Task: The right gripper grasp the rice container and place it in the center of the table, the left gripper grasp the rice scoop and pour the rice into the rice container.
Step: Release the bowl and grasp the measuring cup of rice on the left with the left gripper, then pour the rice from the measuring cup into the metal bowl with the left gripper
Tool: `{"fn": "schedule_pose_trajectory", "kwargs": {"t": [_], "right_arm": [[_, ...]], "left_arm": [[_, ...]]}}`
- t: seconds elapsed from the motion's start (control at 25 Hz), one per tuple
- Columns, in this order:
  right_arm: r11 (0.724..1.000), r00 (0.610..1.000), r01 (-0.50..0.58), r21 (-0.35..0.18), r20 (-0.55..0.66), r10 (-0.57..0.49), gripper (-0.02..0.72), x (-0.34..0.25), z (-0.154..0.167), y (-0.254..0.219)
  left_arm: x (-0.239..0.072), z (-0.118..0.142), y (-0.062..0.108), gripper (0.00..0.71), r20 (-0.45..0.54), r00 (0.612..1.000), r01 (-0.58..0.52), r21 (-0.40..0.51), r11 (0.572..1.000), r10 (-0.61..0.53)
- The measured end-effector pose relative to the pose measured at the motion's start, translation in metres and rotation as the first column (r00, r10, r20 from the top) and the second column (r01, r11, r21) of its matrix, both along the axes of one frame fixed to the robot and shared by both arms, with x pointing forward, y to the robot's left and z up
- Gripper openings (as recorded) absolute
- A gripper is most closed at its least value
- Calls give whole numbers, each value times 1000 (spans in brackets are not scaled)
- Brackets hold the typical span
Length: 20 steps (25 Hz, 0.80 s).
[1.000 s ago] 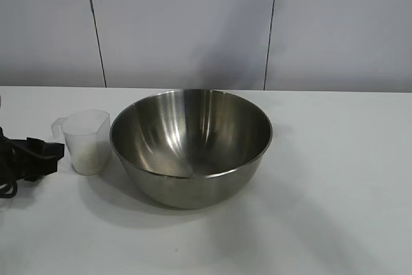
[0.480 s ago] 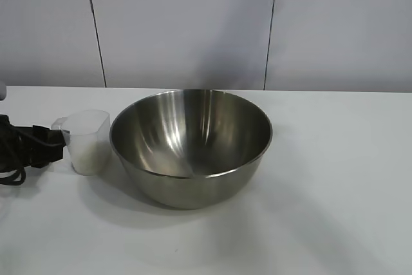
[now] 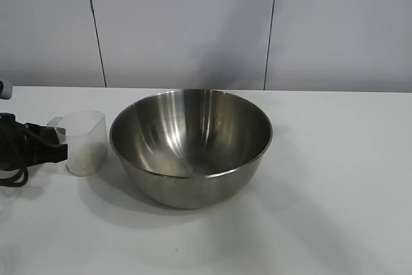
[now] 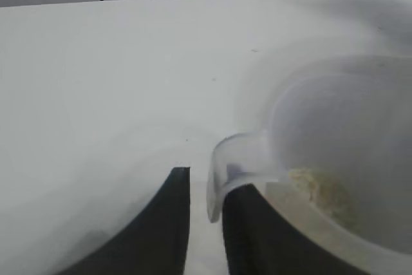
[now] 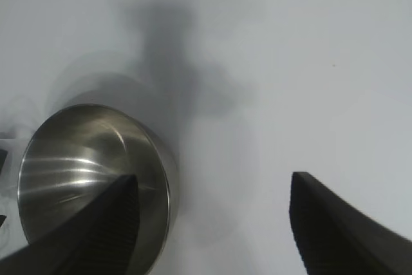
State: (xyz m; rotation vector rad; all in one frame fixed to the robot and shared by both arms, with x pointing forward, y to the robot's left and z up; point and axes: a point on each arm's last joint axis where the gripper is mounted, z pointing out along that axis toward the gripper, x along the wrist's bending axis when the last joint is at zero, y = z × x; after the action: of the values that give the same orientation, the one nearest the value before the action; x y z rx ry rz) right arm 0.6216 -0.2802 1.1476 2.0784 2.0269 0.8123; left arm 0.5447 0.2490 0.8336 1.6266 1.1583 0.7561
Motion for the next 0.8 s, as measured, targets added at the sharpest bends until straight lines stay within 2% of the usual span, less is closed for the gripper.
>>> {"fn": "schedule_pose_trajectory", "kwargs": {"t": [0.16,0.32,0.4,0.52,0.72,0.8], "right_arm": [[1000,1000,0,0,0,0,463,0,0,0],[1000,1000,0,0,0,0,463,0,0,0],[1000,1000,0,0,0,0,463,0,0,0],[1000,1000,0,1,0,0,463,0,0,0],[1000,1000,0,1,0,0,463,0,0,0],[1000,1000,0,1,0,0,463,0,0,0]], "left_arm": [[0,0,0,13,-32,999,-25,-73,997,23],[-1,1,-3,9,-40,999,-2,-95,995,-2],[-1,10,-4,9,-20,1000,13,-98,995,-15],[2,41,-6,9,51,998,39,-90,995,-35],[3,102,-8,9,71,991,111,54,992,-114],[1,125,-14,9,77,987,136,84,987,-142]]}}
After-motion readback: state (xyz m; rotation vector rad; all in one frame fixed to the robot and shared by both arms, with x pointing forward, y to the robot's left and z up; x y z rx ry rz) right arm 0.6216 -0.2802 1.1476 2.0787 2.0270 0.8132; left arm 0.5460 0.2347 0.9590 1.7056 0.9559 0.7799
